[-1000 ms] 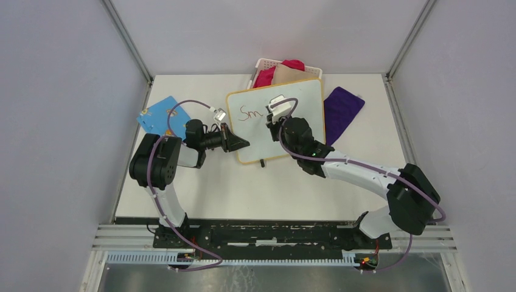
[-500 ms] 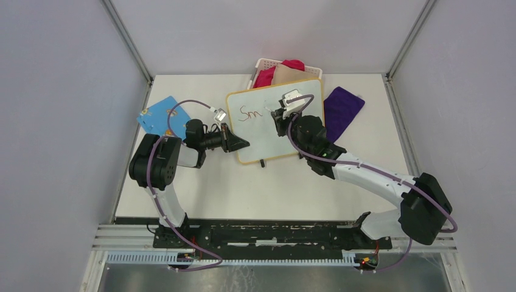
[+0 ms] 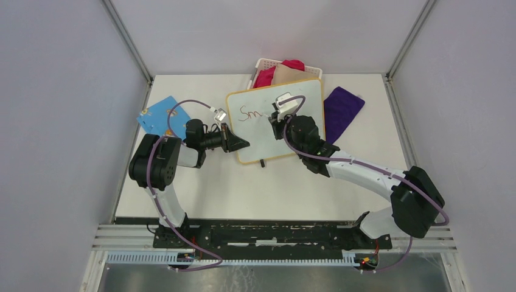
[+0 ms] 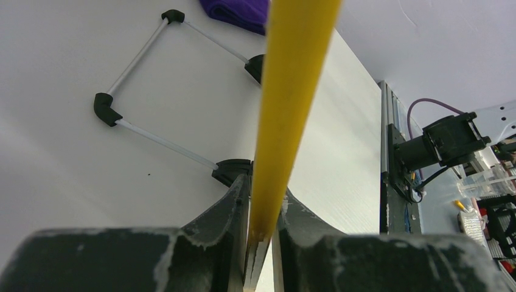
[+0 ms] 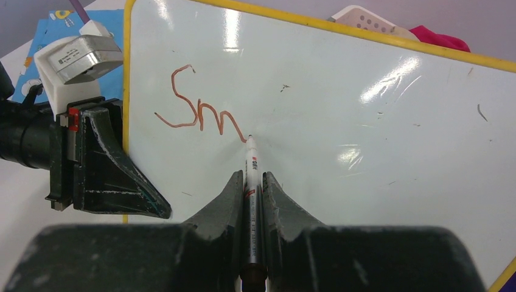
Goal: Write a sentence on the whiteboard
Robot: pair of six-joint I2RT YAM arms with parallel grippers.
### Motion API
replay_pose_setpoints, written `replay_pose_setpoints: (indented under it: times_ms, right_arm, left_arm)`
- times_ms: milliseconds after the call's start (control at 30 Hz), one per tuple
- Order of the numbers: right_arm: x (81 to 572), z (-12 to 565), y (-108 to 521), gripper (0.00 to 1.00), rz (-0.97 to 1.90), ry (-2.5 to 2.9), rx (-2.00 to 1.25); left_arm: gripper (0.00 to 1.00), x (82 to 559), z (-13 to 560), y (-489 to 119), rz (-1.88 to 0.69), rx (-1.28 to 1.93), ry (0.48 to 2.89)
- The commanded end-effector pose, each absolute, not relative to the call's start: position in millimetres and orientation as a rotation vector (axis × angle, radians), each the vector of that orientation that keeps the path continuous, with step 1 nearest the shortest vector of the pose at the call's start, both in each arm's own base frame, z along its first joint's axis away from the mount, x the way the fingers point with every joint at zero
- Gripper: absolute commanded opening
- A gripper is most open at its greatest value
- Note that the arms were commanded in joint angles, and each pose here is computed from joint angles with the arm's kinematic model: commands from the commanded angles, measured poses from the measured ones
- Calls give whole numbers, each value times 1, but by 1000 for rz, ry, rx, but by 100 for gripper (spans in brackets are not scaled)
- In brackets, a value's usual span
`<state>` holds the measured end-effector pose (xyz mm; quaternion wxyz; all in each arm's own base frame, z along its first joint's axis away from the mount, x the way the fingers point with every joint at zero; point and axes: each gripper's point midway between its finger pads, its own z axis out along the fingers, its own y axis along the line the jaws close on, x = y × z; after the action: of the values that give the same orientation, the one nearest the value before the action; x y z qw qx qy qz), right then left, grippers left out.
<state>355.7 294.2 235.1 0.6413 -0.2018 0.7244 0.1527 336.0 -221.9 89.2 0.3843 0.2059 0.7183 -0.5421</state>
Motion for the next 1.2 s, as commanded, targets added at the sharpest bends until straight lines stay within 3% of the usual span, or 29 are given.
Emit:
replay_pose_setpoints:
  times_ms: [0, 667, 1167]
  right_arm:
    - [364, 268, 297, 0, 367, 1582, -399]
    - [373, 274, 299, 0, 365, 1565, -351]
    - [367, 245, 293, 0, 336, 1627, -372]
  left_arm:
    - [2, 344, 80, -220, -1304, 515, 1861]
    - [2, 343, 80, -221, -1302, 523, 1864]
    - [2, 343, 79, -221, -1302, 525, 1867]
